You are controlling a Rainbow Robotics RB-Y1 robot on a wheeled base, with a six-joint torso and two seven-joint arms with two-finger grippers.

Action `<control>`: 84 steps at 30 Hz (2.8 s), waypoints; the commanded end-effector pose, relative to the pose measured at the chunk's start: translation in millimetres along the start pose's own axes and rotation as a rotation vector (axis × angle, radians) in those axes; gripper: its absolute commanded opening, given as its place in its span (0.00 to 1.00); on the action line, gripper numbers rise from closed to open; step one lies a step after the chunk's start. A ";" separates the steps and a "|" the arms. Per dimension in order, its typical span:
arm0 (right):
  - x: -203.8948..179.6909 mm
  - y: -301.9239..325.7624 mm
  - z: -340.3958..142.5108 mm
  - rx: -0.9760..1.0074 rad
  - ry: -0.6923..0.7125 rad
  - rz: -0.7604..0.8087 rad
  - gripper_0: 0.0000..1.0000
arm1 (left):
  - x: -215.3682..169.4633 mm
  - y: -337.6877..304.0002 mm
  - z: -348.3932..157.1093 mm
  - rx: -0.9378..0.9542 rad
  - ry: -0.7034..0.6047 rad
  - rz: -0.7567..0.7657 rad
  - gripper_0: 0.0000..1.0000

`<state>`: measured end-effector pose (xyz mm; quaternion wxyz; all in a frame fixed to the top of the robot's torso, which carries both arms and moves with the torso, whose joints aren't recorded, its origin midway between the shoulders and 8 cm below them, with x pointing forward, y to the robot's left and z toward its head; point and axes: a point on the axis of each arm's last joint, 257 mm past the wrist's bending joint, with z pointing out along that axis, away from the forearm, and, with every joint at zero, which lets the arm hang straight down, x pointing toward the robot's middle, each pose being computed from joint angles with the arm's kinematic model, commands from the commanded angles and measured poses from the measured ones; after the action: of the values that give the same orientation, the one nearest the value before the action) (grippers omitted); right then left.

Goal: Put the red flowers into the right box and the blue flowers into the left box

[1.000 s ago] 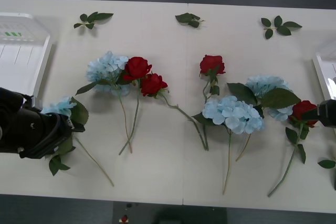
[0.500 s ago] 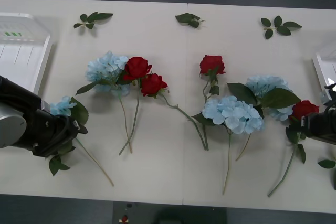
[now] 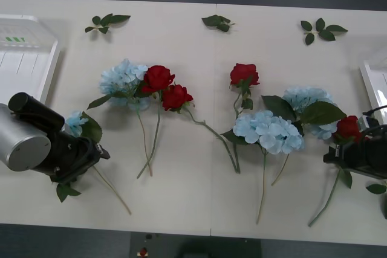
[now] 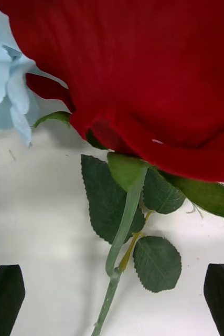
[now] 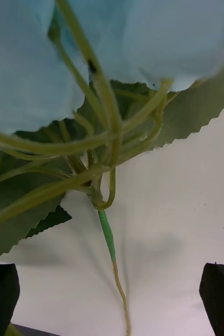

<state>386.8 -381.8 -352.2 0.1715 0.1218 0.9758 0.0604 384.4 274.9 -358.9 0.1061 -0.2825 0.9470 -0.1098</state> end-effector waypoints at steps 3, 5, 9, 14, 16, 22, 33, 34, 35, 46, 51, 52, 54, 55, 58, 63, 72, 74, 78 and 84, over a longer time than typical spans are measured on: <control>-10.7 11.8 2.0 0.000 -0.059 0.019 1.00 | -17.9 -1.7 -1.8 -0.007 -0.042 -0.002 1.00; -11.3 13.5 4.8 0.004 -0.068 0.023 1.00 | -20.2 0.3 1.9 -0.024 -0.047 0.011 1.00; -11.4 17.6 7.4 -0.001 -0.075 0.029 0.73 | -26.9 2.2 2.4 -0.037 -0.066 0.021 1.00; -10.2 16.0 8.7 0.005 -0.075 0.026 0.01 | -29.8 7.9 4.7 -0.057 -0.087 0.041 0.88; -11.0 16.4 8.9 0.006 -0.079 0.021 0.00 | -31.2 8.3 4.6 -0.060 -0.092 0.044 0.46; -11.5 15.0 8.6 0.010 -0.080 0.015 0.00 | -34.3 6.1 1.8 -0.053 -0.098 0.039 0.00; -35.6 6.3 -17.1 0.029 -0.145 -0.039 0.00 | -61.4 11.7 -23.1 -0.064 -0.164 0.059 0.00; -39.1 6.4 -22.0 0.031 -0.153 -0.047 0.00 | -64.2 12.1 -26.5 -0.065 -0.171 0.063 0.00; -44.8 6.4 -32.6 0.037 -0.170 -0.065 0.00 | -72.3 13.1 -36.6 -0.068 -0.191 0.071 0.00; -93.4 -6.8 -132.6 0.080 -0.323 -0.152 0.00 | -188.5 44.9 -165.8 -0.157 -0.424 0.107 0.00; -117.4 -29.4 -168.2 0.070 -0.363 -0.166 0.00 | -237.2 59.1 -199.4 -0.146 -0.524 0.139 0.00; -123.4 -35.3 -174.3 0.066 -0.367 -0.165 0.00 | -249.5 61.9 -203.7 -0.137 -0.551 0.152 0.00; -133.6 -44.6 -181.9 0.067 -0.372 -0.170 0.00 | -268.7 67.4 -208.5 -0.127 -0.592 0.169 0.00; -141.4 -51.3 -185.6 0.074 -0.374 -0.175 0.00 | -280.0 74.3 -209.9 -0.126 -0.611 0.169 0.00; -157.4 -68.6 -188.8 0.086 -0.355 -0.177 0.00 | -301.5 89.4 -203.2 -0.142 -0.637 0.201 0.00; -185.1 -100.4 -191.3 0.082 -0.320 -0.166 0.00 | -328.9 104.9 -198.4 -0.167 -0.689 0.245 0.00; -222.5 -169.7 -183.6 0.166 -0.356 -0.183 0.00 | -356.5 109.9 -211.4 -0.175 -0.775 0.277 0.26; -227.2 -179.3 -178.3 0.191 -0.375 -0.191 0.00 | -360.6 112.4 -214.8 -0.187 -0.796 0.286 0.59; -227.8 -196.5 -156.5 0.233 -0.386 -0.187 0.00 | -370.0 117.3 -221.8 -0.197 -0.839 0.293 0.99; -227.0 -205.7 -134.0 0.270 -0.392 -0.189 0.00 | -373.3 104.6 -229.0 -0.154 -0.867 0.292 1.00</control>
<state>499.2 -635.9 -199.6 0.3323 0.0753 0.9360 -0.0882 563.4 606.5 -150.4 0.4591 -0.1872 0.8617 0.1076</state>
